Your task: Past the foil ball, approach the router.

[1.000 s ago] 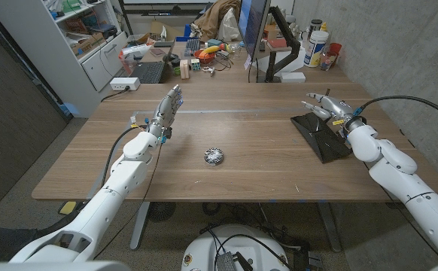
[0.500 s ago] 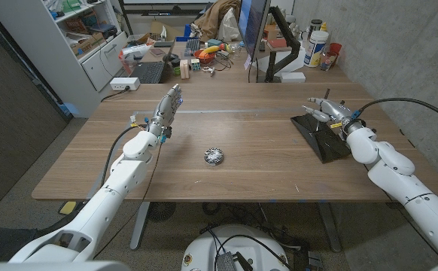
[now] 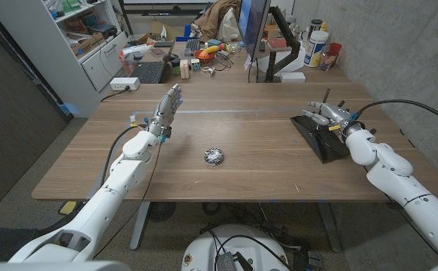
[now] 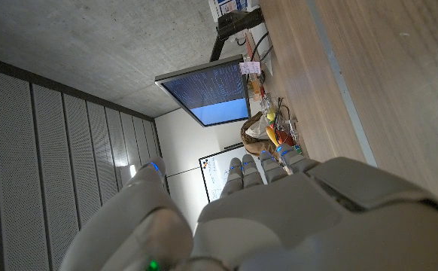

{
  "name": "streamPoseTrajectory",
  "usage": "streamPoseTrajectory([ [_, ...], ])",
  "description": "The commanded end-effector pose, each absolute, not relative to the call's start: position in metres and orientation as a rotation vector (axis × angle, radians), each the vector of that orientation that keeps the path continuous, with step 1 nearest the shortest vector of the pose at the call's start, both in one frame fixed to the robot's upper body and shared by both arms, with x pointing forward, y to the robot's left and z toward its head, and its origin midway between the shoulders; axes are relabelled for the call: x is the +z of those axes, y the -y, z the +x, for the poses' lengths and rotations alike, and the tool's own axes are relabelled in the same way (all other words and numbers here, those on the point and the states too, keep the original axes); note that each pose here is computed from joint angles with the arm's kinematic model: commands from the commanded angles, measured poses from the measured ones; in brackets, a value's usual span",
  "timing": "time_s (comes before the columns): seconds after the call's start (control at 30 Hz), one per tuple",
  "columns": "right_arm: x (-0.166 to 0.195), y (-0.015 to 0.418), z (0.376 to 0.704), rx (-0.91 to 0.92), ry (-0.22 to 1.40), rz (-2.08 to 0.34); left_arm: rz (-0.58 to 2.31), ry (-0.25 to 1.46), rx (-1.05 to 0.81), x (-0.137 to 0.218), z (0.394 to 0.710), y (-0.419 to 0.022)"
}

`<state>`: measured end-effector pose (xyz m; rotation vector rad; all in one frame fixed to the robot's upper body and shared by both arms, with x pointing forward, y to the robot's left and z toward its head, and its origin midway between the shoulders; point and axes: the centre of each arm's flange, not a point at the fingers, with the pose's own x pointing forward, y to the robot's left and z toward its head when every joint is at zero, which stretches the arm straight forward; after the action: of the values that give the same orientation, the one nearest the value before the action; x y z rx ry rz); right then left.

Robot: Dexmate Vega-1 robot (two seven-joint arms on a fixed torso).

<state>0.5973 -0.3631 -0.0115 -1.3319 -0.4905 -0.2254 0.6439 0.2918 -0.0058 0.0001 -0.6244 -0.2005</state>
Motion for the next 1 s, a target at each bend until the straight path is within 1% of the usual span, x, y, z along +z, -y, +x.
streamPoseTrajectory([
  [0.03,-0.017,0.359,0.601,-0.202,0.459,-1.357,-0.010,0.626,-0.201,-0.007,0.646,-0.295],
  [1.0,-0.030,0.352,0.611,-0.147,0.403,-1.401,-0.015,0.620,-0.195,-0.009,0.648,-0.300],
])
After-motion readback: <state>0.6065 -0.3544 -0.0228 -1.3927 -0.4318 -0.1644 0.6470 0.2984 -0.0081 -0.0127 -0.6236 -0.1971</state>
